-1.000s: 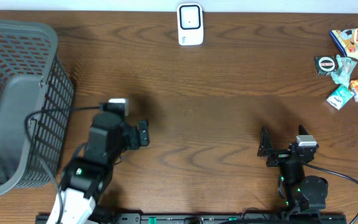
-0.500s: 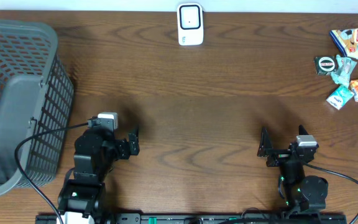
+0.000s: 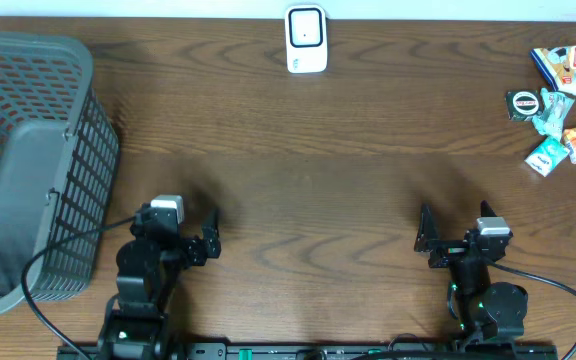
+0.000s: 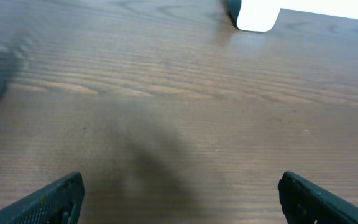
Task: Scan the item barcode
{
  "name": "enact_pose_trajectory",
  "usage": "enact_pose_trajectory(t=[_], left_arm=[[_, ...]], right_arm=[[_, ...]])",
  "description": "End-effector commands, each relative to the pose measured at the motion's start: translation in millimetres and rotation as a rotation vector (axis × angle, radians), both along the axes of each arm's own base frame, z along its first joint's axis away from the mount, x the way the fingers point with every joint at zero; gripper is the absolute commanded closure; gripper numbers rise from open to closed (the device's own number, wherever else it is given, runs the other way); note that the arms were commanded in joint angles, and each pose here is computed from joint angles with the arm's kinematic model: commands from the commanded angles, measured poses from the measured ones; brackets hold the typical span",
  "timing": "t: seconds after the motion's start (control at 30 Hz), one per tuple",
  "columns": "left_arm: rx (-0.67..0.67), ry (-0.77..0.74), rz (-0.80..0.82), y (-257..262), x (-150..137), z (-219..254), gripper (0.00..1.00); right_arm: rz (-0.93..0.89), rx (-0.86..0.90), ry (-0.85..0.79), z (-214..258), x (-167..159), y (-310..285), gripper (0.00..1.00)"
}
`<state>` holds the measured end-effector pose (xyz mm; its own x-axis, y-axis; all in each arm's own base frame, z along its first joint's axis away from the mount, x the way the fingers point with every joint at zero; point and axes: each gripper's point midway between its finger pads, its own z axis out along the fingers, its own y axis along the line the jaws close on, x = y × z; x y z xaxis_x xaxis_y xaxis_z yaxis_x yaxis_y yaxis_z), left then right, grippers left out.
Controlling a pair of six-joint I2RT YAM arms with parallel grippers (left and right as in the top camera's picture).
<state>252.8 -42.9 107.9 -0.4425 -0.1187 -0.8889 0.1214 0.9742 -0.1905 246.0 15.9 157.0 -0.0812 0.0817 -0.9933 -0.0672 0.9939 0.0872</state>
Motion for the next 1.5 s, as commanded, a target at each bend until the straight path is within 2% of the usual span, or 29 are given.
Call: enact_pose_trajectory(t=[0.0, 0.1, 0.37, 1.0, 1.33, 1.47], left_arm=[[-0.003, -0.057, -0.007, 0.2, -1.9, -5.0, 0.02], [-0.015, -0.096, -0.002, 0.5, -3.7, -10.7, 0.02], [-0.019, -0.084, 0.026, 7.0, -10.8, -13.8, 0.03], [-0.014, -0.289, 0.040, 12.3, -11.0, 31.4, 0.02], [-0.012, -0.286, 0.045, 13.1, -10.9, 30.6, 0.03], [0.003, -0.282, 0.094, 21.8, -10.0, 29.3, 0.02]], right_arm=[[-0.001, -0.016, -0.002, -0.4, -0.3, -0.4, 0.01], [-0.001, -0.016, -0.002, -0.4, -0.3, -0.4, 0.01], [-0.001, -0.016, -0.002, -0.4, -0.3, -0.4, 0.01], [-0.001, -0.016, -0.002, -0.4, -0.3, -0.4, 0.01], [-0.001, -0.016, -0.002, -0.4, -0.3, -0.4, 0.01], [-0.001, -0.016, -0.002, -0.4, -0.3, -0.4, 0.01]])
